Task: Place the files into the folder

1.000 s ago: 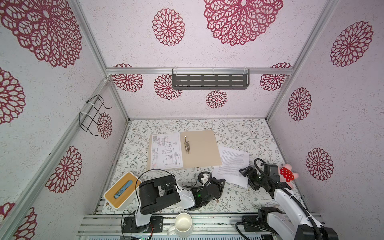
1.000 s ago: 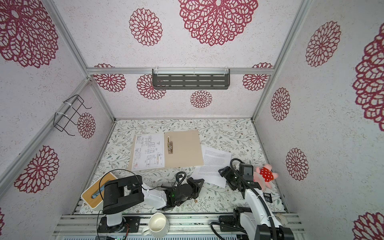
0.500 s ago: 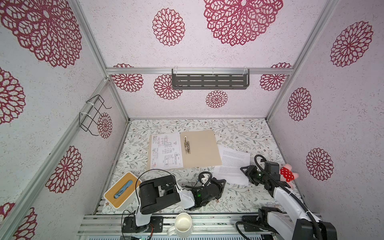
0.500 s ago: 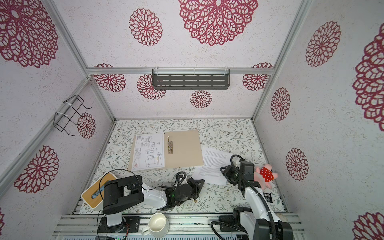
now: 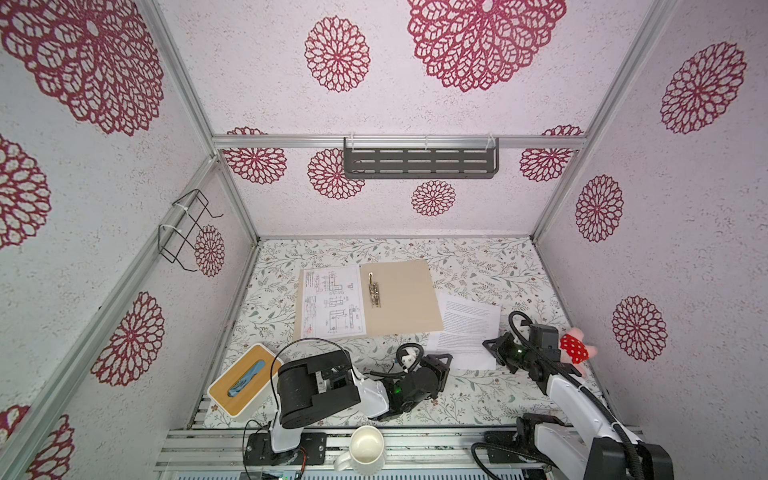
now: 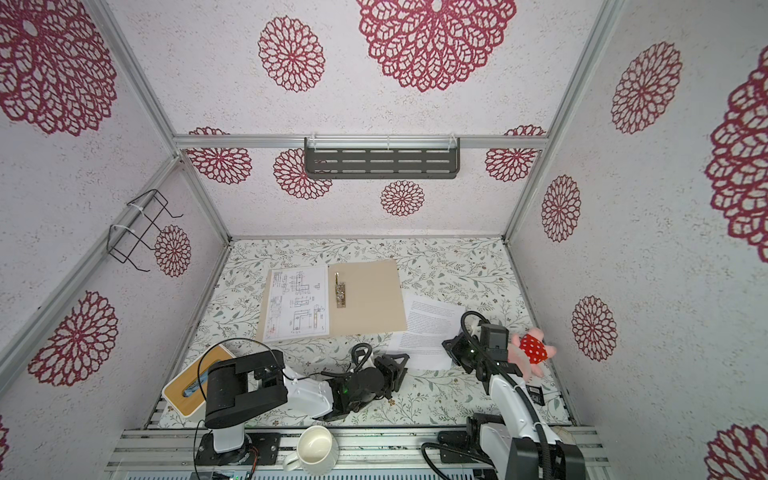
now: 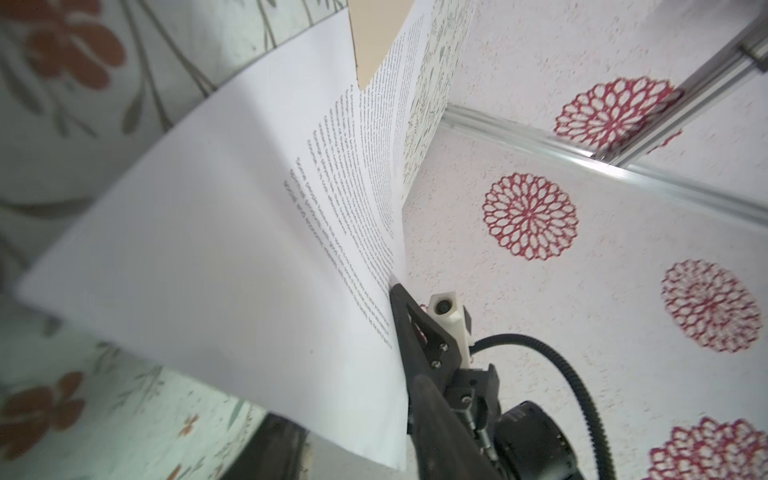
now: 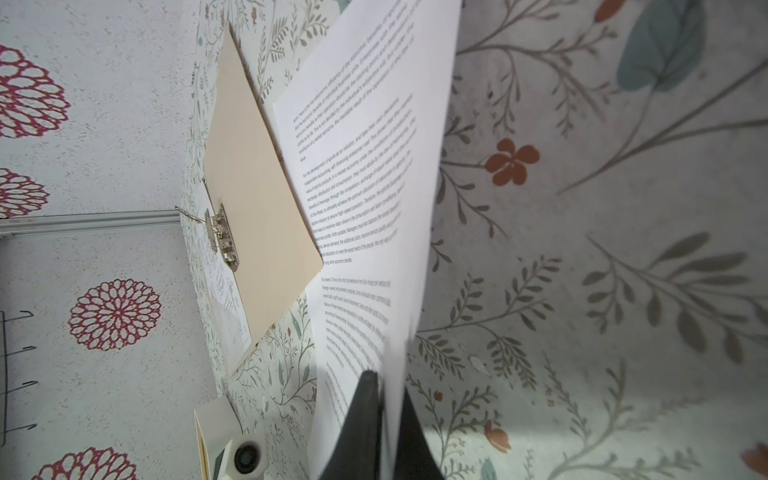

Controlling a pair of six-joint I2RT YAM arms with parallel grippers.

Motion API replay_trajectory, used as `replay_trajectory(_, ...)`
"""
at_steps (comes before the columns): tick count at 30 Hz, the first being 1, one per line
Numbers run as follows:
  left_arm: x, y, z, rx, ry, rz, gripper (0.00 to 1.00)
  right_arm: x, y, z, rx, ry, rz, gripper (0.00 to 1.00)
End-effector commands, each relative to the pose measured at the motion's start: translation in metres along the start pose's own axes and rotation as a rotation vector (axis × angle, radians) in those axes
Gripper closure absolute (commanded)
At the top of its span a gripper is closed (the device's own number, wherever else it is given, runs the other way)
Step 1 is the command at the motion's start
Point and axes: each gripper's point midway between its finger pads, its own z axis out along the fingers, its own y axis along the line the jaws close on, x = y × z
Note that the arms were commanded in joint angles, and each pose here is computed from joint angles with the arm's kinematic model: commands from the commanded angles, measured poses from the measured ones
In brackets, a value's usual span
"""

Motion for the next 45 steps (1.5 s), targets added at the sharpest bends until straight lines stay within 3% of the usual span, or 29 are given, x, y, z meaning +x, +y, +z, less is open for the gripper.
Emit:
replay_trajectory(1, -0.007, -0.009, -0.007, 0.002, -0.016, 0.007, 0.47, -0.011, 0.007, -0.008, 0.020, -0.030, -0.037, 0.91)
replay_trajectory(11, -0.007, -0.015, -0.004, -0.011, 0.005, 0.018, 0.42, -0.012, 0.010, -0.010, 0.018, -0.022, -0.029, 0.90)
replay_trajectory(18, -0.010, -0.023, -0.012, -0.014, -0.003, 0.049, 0.37, -0.012, 0.010, -0.011, 0.019, -0.022, -0.035, 1.00)
replay_trajectory(24, -0.018, -0.035, -0.027, -0.048, -0.035, 0.113, 0.23, -0.020, 0.021, -0.018, 0.019, -0.042, -0.060, 1.00)
replay_trajectory(30, -0.032, -0.052, -0.043, -0.105, -0.067, 0.182, 0.01, -0.035, 0.037, -0.034, 0.035, -0.090, -0.098, 1.00)
replay_trajectory(39, -0.091, -0.086, -0.066, -0.192, -0.112, 0.276, 0.02, -0.066, 0.086, -0.062, 0.007, -0.161, -0.164, 1.00)
replay_trajectory(45, -0.147, -0.104, -0.088, -0.339, -0.192, 0.406, 0.02, -0.085, 0.142, -0.064, -0.041, -0.157, -0.237, 1.00)
